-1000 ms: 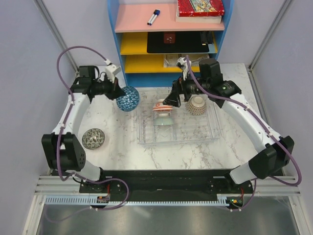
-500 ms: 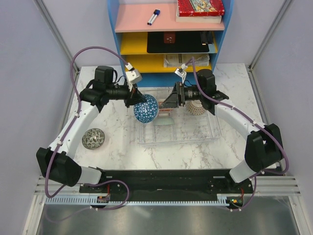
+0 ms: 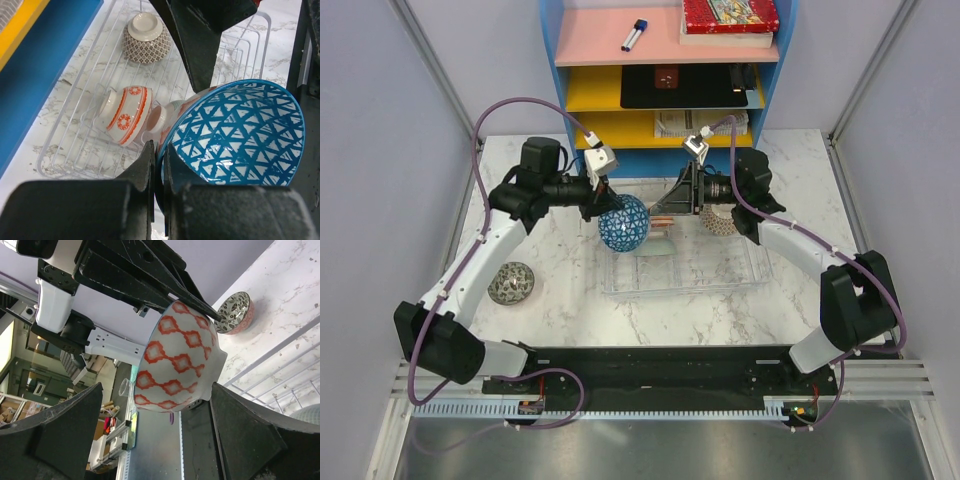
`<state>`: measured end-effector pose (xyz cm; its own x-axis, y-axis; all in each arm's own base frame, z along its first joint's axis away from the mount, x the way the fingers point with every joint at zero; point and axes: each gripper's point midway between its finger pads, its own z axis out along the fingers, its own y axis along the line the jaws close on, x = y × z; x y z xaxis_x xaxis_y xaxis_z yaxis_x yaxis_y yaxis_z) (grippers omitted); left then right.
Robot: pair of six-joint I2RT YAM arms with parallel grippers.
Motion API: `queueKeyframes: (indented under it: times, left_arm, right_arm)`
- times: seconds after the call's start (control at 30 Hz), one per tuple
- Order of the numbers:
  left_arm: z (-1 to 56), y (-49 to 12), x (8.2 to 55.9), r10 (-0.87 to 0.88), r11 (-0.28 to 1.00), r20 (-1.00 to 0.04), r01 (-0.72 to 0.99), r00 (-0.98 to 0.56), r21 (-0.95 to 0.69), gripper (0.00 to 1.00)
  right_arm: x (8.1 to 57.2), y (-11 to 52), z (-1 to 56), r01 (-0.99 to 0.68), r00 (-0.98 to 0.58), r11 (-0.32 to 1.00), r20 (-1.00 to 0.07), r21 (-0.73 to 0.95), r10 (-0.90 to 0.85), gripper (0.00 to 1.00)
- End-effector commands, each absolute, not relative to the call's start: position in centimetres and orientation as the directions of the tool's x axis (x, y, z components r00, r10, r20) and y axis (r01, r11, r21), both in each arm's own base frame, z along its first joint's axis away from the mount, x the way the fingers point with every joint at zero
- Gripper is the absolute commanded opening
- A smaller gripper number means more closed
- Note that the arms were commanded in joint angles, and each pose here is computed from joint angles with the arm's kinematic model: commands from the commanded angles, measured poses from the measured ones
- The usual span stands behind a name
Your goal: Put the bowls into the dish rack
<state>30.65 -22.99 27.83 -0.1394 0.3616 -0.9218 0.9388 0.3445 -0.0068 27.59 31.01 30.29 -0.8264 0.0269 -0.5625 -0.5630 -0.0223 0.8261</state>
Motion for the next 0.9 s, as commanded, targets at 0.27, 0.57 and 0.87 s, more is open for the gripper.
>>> queueKeyframes:
  times: [0.27,0.57,0.87]
  left_arm:
    - [32.7,-24.6,30.4,0.301,0.351,-0.953,0.926,0.032,0.142,0.02]
    - [33.1,-25.2,29.9,0.302,0.350,-0.952,0.922,0.058,0.168,0.02]
    - [32.7,-25.6,30.3,0.311,0.352,-0.949,0.920,0.057,0.170,0.02]
  right_arm:
    - [27.7,31.1,29.9,-0.579,-0.815,-0.044,-0.579,0.814,0.029,0.96]
    - [27.8,31.3,29.2,-0.566,-0.824,-0.029,-0.566,0.824,0.017,0.93]
    - [26.1,32.0,29.1,-0.574,-0.816,-0.066,-0.577,0.816,-0.039,0.91]
